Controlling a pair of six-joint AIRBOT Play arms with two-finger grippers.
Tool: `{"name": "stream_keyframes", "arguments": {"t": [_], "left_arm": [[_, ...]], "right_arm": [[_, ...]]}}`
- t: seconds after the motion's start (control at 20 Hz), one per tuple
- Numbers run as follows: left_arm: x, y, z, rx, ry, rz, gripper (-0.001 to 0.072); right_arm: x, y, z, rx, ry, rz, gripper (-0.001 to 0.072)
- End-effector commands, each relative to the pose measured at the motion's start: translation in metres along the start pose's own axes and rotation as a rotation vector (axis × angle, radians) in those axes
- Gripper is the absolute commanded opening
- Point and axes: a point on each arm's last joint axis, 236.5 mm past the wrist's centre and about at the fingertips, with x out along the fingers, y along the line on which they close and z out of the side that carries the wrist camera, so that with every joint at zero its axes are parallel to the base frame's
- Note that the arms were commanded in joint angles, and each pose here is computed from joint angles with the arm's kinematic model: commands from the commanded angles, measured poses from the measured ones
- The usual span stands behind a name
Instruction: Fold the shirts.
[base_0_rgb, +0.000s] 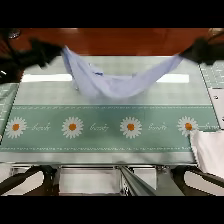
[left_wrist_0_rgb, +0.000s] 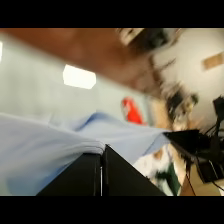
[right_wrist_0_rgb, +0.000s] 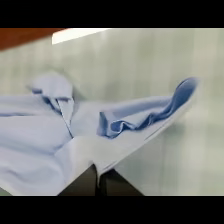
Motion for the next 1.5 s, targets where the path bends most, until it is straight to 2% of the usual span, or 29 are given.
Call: {"name": "stream_keyframes", "arguments": {"t": [0.0,0.1,0.25,0.4,0.5,0.7,0.85,0.9,1.1,1.3,1.45], "left_arm": [[-0.059,-0.134,0.09,0.256,-0.205,-0.086,0.002],[-0.094,-0.176,0.111,0.37,-0.267,-0.002,0.002],[-0.147,-0.233,0.108,0.571,-0.318,0.098,0.002],[-0.203,-0.242,0.108,0.69,-0.451,0.437,0.002],[-0.222,-0.257,0.092,0.761,-0.504,0.574,0.002],[-0.248,-0.294,0.042,0.907,-0.529,0.697,0.002],[-0.269,-0.303,0.006,0.944,-0.467,0.683,0.002],[-0.277,-0.295,0.001,0.921,-0.439,0.694,0.002],[-0.29,-0.218,0.0,0.802,-0.264,0.887,0.002],[-0.246,-0.132,-0.005,0.655,-0.099,0.95,0.002],[-0.196,-0.066,0.002,0.57,-0.03,0.944,0.002]], "right_arm": [[-0.113,0.085,0.076,-0.226,-0.296,-0.038,0.0024],[-0.167,0.122,0.079,-0.336,-0.424,-0.061,0.0024],[-0.229,0.145,0.051,-0.404,-0.531,-0.149,0.0024],[-0.289,0.157,0.013,-0.432,-0.63,-0.262,0.0024],[-0.321,0.162,-0.014,-0.436,-0.67,-0.321,0.0024],[-0.358,0.17,-0.069,-0.448,-0.693,-0.383,0.0024],[-0.369,0.16,-0.097,-0.43,-0.664,-0.44,0.0025],[-0.367,0.157,-0.103,-0.422,-0.641,-0.451,0.0024],[-0.362,0.15,-0.105,-0.41,-0.609,-0.46,0.0024],[-0.296,0.104,-0.109,-0.32,-0.383,-0.453,0.0024],[-0.221,0.056,-0.098,-0.245,-0.265,-0.411,0.0024]]}}
